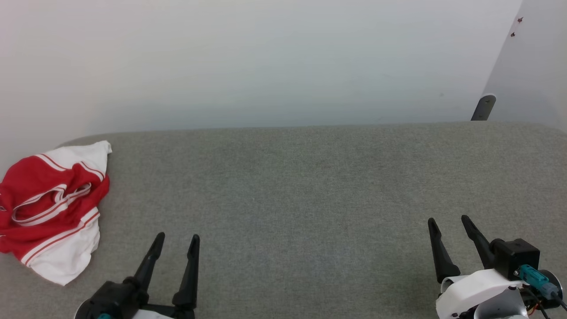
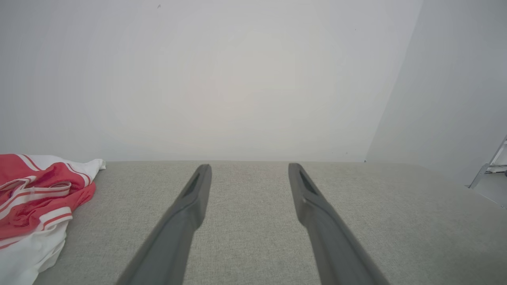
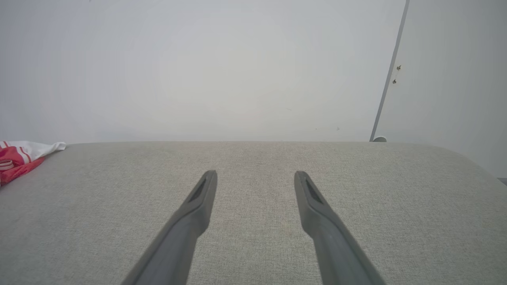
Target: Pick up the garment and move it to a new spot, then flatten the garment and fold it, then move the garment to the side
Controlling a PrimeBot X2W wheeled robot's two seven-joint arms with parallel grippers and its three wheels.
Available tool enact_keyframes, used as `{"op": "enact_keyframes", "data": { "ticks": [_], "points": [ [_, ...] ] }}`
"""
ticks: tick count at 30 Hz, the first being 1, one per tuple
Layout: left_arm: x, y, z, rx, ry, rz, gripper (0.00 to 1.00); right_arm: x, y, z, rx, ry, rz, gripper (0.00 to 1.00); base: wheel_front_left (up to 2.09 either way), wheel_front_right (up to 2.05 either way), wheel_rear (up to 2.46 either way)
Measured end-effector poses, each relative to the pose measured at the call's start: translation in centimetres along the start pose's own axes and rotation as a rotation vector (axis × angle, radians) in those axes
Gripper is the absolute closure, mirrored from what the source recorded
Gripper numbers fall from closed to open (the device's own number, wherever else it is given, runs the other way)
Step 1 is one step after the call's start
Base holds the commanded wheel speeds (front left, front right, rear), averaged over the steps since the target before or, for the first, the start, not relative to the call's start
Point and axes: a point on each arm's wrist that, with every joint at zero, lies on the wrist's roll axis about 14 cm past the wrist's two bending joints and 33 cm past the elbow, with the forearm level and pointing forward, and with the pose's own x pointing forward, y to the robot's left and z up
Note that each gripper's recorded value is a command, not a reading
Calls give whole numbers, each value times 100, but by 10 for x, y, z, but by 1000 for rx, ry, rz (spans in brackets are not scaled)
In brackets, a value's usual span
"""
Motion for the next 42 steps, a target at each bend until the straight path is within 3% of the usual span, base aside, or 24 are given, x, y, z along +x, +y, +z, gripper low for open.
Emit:
{"op": "enact_keyframes", "data": {
  "ticks": [14, 21, 27, 42],
  "points": [
    [-1, 1, -1, -3, 6, 2, 0, 0, 1, 1, -3, -5, 2, 0, 0, 0, 0],
    [-7, 16, 3, -1, -5, 58, 0, 5, 14, 0, -5, -1, 41, 0, 0, 0, 0],
    [-23, 44, 13, 27, -11, 150, 0, 13, 42, -2, -10, 9, 124, 0, 0, 0, 0],
    [-100, 117, 51, 83, -68, 444, 0, 28, 153, -3, -20, 27, 441, 0, 0, 0, 0]
  ]
}}
